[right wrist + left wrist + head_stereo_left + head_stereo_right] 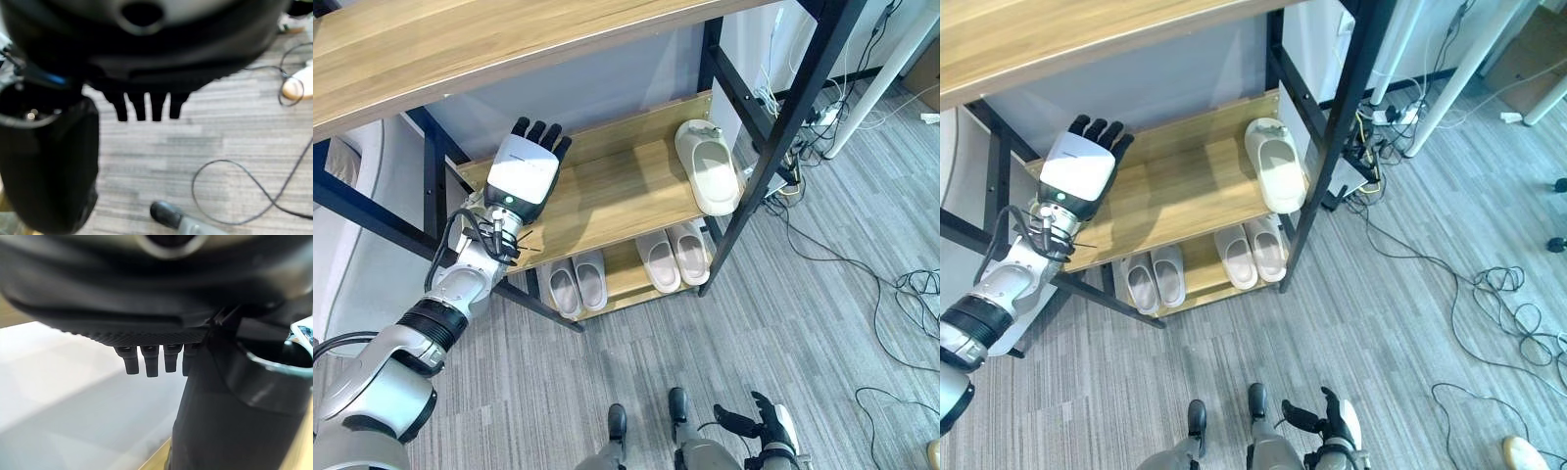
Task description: Arrange the slippers neatly on the shoe rack.
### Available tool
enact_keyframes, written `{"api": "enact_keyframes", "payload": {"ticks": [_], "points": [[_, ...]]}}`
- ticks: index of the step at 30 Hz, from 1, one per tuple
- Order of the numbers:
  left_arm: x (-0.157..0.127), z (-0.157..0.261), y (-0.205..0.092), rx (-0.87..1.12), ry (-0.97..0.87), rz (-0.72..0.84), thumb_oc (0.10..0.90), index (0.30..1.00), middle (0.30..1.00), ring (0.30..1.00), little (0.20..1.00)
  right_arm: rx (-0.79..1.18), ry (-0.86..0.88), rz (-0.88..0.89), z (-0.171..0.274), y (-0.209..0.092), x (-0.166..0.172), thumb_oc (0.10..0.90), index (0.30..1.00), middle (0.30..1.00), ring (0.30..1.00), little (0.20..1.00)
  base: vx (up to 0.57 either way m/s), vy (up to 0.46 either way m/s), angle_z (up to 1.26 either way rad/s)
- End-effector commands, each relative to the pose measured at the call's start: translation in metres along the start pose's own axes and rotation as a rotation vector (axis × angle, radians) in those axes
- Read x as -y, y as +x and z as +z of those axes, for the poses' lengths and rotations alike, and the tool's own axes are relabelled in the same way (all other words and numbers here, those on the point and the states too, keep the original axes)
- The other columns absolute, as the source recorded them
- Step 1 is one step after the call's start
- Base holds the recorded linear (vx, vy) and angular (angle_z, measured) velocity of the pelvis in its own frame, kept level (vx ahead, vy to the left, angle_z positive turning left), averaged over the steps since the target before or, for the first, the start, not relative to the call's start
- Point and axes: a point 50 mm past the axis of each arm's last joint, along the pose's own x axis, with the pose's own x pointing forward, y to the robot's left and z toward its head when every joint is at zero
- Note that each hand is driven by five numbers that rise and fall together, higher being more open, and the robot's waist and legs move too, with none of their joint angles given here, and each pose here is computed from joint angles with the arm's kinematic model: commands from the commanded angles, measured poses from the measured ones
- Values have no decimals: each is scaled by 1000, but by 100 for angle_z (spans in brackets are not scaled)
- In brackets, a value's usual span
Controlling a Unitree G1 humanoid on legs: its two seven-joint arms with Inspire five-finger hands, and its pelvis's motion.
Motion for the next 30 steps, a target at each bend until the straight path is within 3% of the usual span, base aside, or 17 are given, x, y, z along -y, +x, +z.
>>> {"api": "enact_keyframes", "payload": {"ticks": [1,6,30], "points": [[-33,-65,11,-188,149,136,800,900,900,900,900,-24,35,-13,-11,-8,-5,800,900,900,900,900,0,0,0],[-19,-77,3,-227,219,54,800,900,900,900,900,-21,37,-15,-11,-8,-3,800,900,900,900,900,0,0,0],[-10,-99,-2,-269,318,-91,800,900,900,900,900,8,41,-12,-6,-6,0,800,900,900,900,900,0,0,0]]}}
